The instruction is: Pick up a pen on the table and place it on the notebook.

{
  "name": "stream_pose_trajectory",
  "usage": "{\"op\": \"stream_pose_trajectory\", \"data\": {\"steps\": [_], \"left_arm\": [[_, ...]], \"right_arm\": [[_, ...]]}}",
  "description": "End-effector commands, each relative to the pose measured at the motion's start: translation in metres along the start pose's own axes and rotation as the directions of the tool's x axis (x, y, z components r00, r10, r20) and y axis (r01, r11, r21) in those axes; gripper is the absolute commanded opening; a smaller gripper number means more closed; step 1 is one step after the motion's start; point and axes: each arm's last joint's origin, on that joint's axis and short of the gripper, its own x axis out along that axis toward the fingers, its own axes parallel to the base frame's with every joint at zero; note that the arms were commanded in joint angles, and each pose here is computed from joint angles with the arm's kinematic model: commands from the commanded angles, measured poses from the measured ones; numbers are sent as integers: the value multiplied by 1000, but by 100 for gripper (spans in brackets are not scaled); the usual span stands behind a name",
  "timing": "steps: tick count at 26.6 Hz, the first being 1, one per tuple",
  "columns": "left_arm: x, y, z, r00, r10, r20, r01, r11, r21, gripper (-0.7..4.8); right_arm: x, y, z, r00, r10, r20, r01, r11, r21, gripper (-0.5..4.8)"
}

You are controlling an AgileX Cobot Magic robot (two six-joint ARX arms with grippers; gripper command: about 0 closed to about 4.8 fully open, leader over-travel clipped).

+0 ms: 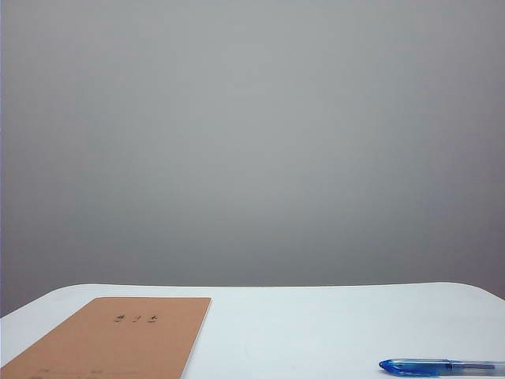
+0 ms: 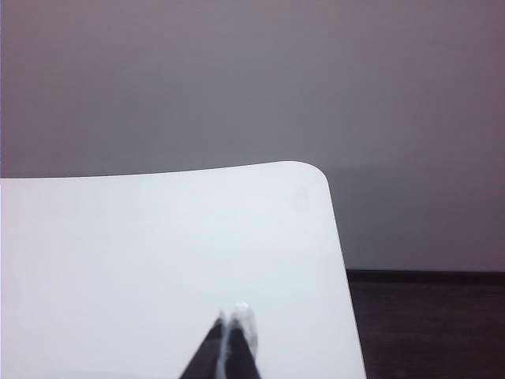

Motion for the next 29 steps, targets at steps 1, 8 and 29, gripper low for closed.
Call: {"op": "stream_pose_trajectory", "data": {"steps": [1, 8, 29], "left_arm": [[0, 0, 0, 1000, -4, -2, 4, 1000, -3, -5], [0, 0, 1, 1000, -8, 14, 9, 999, -38, -5], [-27, -12, 102, 958, -110, 264, 138, 986, -90, -5]], "right_arm": [[0, 0, -1, 1000, -4, 3, 4, 1000, 3, -6], [1, 0, 0, 1000, 2, 19, -2, 1000, 3, -5], [-26, 1, 85, 847, -88, 524, 11, 989, 148, -6]]}}
